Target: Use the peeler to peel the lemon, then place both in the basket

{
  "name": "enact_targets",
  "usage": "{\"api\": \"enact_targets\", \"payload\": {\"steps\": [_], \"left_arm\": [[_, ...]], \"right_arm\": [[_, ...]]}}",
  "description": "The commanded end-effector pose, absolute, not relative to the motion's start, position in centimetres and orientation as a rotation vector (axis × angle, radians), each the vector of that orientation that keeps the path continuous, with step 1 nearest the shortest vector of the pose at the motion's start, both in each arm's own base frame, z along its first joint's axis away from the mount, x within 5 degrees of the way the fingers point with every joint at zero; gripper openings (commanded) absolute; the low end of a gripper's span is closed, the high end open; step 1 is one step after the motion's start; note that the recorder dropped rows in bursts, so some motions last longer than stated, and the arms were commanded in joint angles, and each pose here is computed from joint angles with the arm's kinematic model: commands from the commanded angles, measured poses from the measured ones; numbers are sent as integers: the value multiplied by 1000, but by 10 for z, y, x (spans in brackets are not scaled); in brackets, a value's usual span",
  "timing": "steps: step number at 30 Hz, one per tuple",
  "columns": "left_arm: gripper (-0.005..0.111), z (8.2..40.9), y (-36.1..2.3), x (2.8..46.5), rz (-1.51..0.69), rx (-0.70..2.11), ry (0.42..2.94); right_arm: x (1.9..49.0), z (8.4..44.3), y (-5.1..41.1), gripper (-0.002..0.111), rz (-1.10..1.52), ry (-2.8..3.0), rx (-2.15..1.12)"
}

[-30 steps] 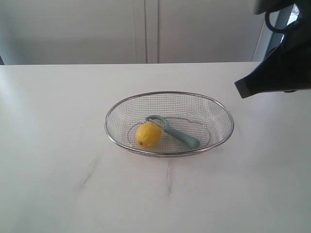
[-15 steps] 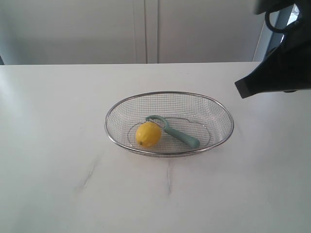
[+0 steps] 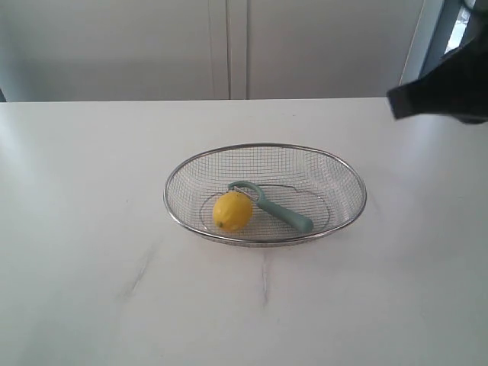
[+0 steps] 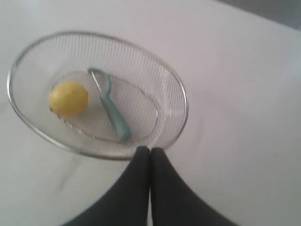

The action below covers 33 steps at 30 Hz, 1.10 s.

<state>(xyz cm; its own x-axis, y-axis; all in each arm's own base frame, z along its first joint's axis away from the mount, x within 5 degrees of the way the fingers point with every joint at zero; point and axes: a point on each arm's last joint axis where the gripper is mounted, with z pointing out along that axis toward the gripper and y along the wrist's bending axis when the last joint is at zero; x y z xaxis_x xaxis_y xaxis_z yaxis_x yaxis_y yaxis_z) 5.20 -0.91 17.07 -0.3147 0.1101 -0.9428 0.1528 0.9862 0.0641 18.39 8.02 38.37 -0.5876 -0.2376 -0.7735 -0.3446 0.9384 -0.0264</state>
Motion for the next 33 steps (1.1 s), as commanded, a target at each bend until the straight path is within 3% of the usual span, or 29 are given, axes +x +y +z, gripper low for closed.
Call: {"api": "enact_targets", "payload": {"steps": [1,11,18,23,33], "left_arm": [[0,169,-9,52,-52,175,1896],[0,169,-9,52,-51,177,1896],[0,169,-9,52,-51,177,1896],[0,169,-9,52,-51,177,1896],[0,169,-9,52,-49,179,1896]], "right_arm": [[158,392,50,0,288,2018,-163],[91,308,5,0,144,1880,98],[53,279,2,0,139,1627,96],[43,263,1,0,146,1458,87],[56,196,2,0,131,1670,94]]}}
